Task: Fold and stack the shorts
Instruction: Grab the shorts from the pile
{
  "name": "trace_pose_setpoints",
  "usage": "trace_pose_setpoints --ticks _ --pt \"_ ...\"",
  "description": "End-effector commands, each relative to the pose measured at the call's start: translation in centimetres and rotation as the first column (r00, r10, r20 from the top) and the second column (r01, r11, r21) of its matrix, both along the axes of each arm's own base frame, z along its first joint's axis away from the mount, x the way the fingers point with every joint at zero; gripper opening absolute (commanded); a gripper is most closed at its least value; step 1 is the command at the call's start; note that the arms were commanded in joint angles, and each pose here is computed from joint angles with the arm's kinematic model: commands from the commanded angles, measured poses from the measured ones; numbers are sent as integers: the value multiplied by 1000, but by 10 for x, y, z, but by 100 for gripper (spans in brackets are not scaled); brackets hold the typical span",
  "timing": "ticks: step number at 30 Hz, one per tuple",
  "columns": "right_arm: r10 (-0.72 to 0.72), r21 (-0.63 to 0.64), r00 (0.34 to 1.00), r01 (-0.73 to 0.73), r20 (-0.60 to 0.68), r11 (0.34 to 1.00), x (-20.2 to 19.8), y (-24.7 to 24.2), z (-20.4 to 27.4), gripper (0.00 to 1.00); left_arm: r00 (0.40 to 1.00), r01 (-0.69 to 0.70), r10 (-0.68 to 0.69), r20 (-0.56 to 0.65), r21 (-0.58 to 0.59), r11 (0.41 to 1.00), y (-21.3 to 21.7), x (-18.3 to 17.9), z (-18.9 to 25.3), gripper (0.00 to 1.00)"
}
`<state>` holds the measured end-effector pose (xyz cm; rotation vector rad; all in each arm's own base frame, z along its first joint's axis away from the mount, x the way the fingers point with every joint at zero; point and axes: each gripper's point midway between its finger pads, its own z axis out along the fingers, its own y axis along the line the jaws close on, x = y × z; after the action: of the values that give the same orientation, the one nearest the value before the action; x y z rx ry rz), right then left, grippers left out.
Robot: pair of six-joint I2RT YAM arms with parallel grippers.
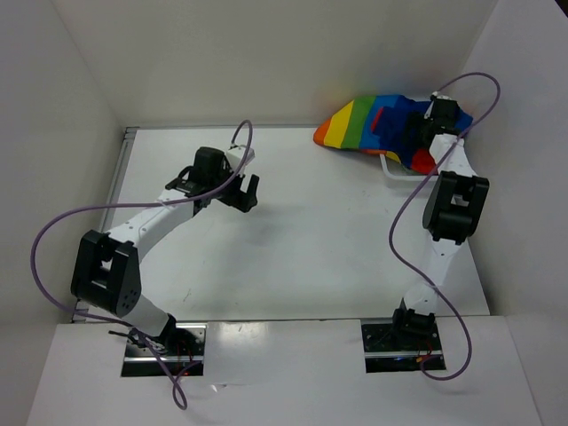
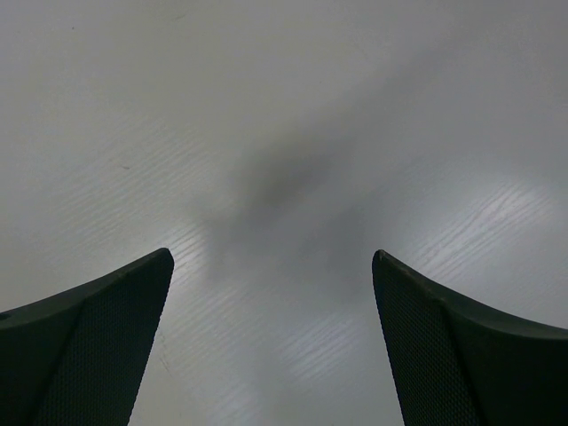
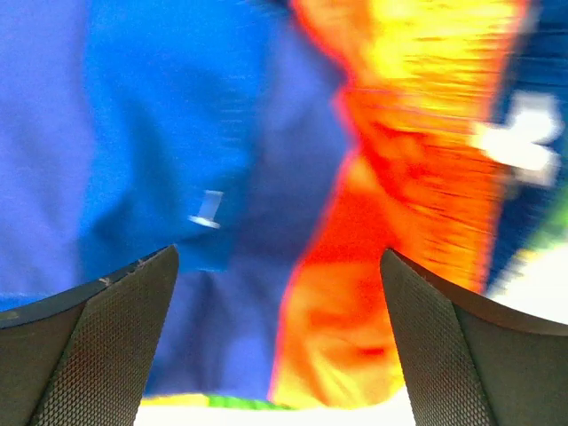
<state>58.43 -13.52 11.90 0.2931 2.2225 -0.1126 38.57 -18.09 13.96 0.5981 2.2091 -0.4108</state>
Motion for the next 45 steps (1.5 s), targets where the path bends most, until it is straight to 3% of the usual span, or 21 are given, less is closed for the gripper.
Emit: trace_pose_setpoints --ticks 1,9,17,21,24,25,27,28,30,31,32,39,44,45 --pt "-129 -20 986 132 105 991 -18 -46 56 99 997 5 -3 81 -24 1000 -2 1 23 99" --pt "-214 -85 975 220 65 972 -25 -70 37 99 998 27 -25 59 -33 999 -8 4 24 99" --pt "-140 -24 990 140 -5 990 -16 -60 -5 99 999 33 -32 35 -31 999 -16 21 20 99" --pt "-90 10 996 90 -28 996 -17 -50 -14 94 999 33 -32 28 -28 999 -17 24 16 99" --pt "-70 26 997 70 -22 997 -13 -46 -15 74 999 25 -24 30 -22 999 -16 25 16 99" --pt "-69 29 997 70 -31 997 -15 -45 -16 57 999 25 -24 30 -22 999 -16 25 16 99" --pt "-69 29 997 70 -31 997 -13 -46 -18 37 999 34 -33 30 -22 999 -19 23 16 99" --pt "-69 31 997 71 -40 997 -13 -46 -23 21 999 34 -33 30 -22 999 -19 23 16 99" --pt "-69 28 997 70 -30 997 -11 -47 -18 10 999 45 -44 23 -20 999 -22 17 15 99" --pt "-61 30 998 61 -7 998 -8 -46 -8 1 999 45 -44 23 -20 999 -22 17 15 99" --pt "-49 35 999 49 8 998 -5 -44 -2 0 999 38 -37 33 -17 999 -21 17 19 99" --pt "36 0 960 -38 278 999 0 -28 141 0 991 -29 30 134 -3 1000 -7 23 40 99" --pt "176 -159 797 -101 578 982 -33 40 315 0 961 -105 105 257 -14 994 11 20 61 99" --pt "202 -186 739 -106 642 977 -47 54 357 0 949 -127 127 287 -19 992 15 21 67 99"
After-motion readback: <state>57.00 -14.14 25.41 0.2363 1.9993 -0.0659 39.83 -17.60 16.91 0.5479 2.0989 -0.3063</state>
